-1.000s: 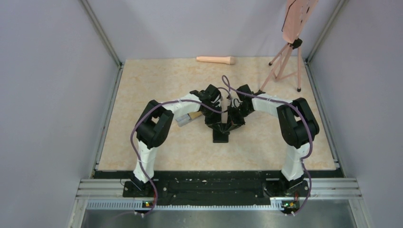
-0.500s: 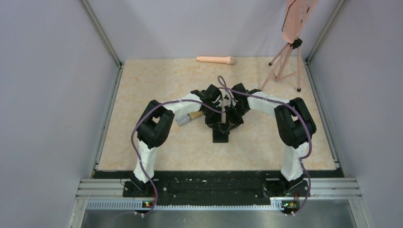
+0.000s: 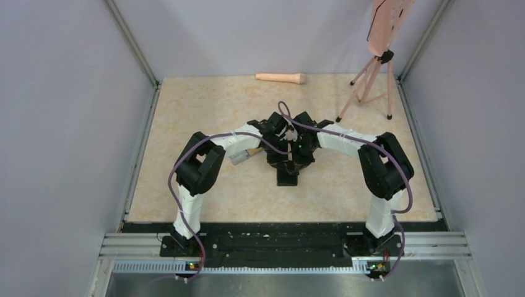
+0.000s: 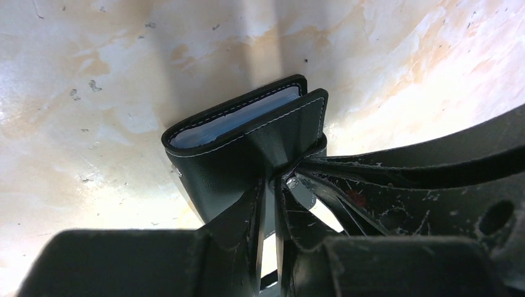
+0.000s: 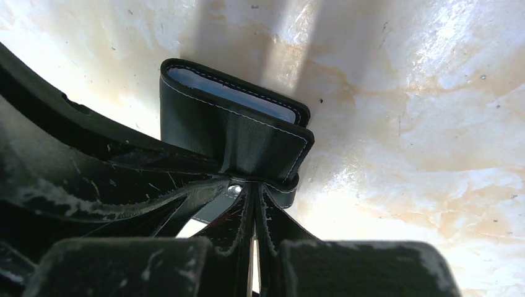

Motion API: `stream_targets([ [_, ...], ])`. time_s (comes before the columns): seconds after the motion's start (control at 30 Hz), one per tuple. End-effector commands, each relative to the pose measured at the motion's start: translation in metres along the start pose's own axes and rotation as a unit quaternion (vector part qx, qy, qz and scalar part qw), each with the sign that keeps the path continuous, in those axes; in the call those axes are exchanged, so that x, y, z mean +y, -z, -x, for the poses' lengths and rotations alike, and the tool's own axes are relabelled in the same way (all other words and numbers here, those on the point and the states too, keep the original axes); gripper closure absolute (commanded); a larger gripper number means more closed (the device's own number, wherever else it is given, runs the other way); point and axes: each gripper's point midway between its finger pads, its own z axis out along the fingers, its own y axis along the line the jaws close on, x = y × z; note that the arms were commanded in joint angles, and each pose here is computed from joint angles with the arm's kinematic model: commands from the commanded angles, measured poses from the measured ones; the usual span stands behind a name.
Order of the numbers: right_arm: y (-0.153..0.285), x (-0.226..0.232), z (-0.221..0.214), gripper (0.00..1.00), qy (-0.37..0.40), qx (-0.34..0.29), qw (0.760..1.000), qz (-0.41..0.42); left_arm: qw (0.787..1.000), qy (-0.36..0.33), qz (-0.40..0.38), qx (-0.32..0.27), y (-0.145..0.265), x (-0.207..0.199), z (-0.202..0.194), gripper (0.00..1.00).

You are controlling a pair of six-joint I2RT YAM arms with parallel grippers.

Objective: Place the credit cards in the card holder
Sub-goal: Close the card holder at the center of the board, then reset both arms

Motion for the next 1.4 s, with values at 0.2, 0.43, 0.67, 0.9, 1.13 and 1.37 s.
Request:
stream_targets([
  [0.2,-0.068,-0.036,-0.079,1.00,0.037,0.061,0.994,-0.078,0.992,-0.001,0.115,0.046,-0.033,0.062,-0.048,0.81],
  [0.43,-0.017,0.016,-0.024,1.00,0.050,-0.024,0.998,0.008,0.995,-0.049,0.040,-0.071,0.024,0.006,-0.004,0.66],
  [0.67,0.060,0.040,0.026,0.64,0.023,-0.130,0.989,0.063,0.981,-0.045,-0.041,-0.183,0.100,-0.031,0.034,0.56],
  [0.9,0.117,0.018,0.048,0.36,-0.030,-0.197,0.974,0.109,0.944,0.027,-0.178,-0.276,0.166,-0.015,0.059,0.38],
  [1.13,0.156,-0.028,0.064,0.11,-0.110,-0.266,0.943,0.166,0.903,0.064,-0.214,-0.368,0.232,0.030,0.067,0.25],
  [1.37,0.166,-0.063,0.077,0.03,-0.148,-0.295,0.928,0.175,0.879,0.069,-0.216,-0.420,0.263,0.078,0.075,0.07],
])
